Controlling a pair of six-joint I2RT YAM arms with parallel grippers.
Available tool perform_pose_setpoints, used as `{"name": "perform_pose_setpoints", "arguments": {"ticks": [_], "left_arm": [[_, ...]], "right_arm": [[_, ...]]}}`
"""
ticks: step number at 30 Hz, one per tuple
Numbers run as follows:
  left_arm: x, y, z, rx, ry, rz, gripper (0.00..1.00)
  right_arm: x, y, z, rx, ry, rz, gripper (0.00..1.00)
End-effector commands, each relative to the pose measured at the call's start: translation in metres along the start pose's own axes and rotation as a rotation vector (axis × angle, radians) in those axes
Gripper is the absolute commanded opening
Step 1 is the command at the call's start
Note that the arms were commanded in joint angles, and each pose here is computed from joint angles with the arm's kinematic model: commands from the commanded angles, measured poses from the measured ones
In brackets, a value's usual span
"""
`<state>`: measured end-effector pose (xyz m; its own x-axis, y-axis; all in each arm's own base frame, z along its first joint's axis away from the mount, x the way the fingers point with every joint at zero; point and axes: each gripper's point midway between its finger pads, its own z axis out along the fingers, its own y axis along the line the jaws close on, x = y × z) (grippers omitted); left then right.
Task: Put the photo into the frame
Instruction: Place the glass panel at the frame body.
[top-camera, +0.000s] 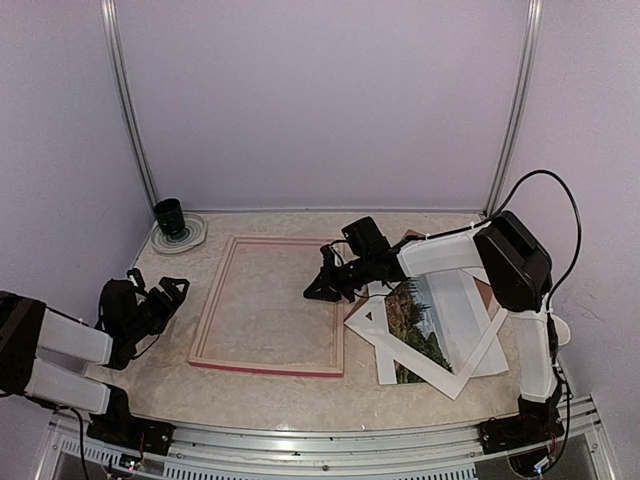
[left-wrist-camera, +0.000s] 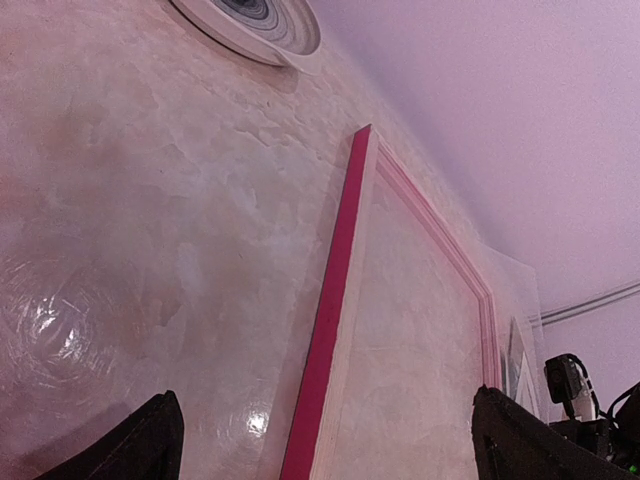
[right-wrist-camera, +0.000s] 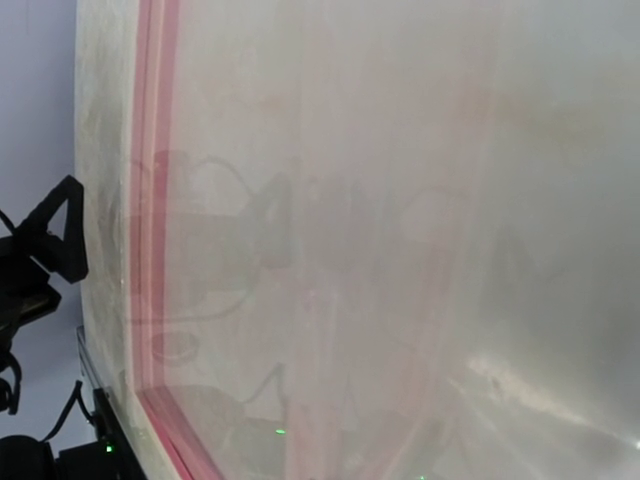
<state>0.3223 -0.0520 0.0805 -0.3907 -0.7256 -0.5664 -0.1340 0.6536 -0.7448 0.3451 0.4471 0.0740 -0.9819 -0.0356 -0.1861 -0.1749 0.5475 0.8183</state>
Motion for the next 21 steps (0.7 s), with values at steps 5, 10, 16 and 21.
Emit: {"name": "perform_pose_setpoints", "arguments": {"ticks": [5, 10, 16, 21], "left_arm": [[-0.0106, -0.0119, 0.0028, 0.04, -0.026, 0.002, 0.99], [-0.011, -0.0122, 0.0027, 0.041, -0.027, 0.002, 0.99], [-0.0108, -0.0119, 0.0027, 0.04, -0.026, 0.002, 0.99], [-0.0111, -0.012, 0.0027, 0.04, -0.027, 0.003, 0.99]], "right_arm": [[0.0016, 0.0214, -0.0114, -0.014, -0.013, -0.033, 0.0], [0.0019, 0.0197, -0.0126, 0.001, -0.018, -0.027, 0.0], [0.0014, 0.0194, -0.0136, 0.004, -0.022, -0.028, 0.0], [0.0037, 0.017, -0.0123, 0.006, -0.012, -0.023, 0.0]]}}
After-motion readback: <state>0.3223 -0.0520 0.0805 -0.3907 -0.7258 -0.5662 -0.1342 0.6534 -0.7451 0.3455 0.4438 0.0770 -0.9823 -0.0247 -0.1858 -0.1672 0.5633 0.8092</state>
